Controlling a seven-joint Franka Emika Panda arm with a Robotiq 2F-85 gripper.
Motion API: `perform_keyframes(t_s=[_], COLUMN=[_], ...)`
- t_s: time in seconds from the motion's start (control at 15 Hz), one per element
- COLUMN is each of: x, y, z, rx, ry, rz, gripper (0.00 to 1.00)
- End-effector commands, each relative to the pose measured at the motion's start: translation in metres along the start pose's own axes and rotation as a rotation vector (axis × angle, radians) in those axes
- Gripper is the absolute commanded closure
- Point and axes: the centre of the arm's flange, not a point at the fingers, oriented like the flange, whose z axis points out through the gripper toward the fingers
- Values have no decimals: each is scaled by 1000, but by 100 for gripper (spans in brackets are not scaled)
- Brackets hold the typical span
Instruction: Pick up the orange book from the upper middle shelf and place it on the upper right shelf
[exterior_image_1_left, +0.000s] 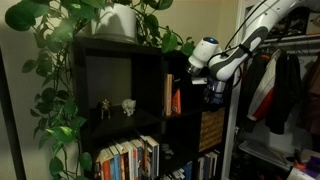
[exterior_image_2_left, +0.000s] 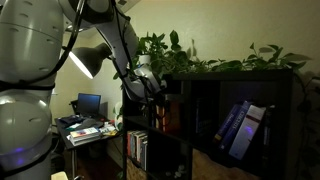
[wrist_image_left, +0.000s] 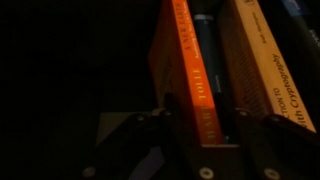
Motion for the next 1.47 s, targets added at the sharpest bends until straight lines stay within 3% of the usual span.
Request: perform_keyframes(t_s=[0.0,0.07,0.2,0.33,1.4], x=[-2,-2,-2,-2,-8], y=[-7,-7,-5,-4,18], z=[7,7,6,4,-62], rx=[-2,-4,-8,-4,-28], ry=[35,38,40,37,35], rz=[-1,-9,-16,-17,-4], gripper=[85,92,94,90,91])
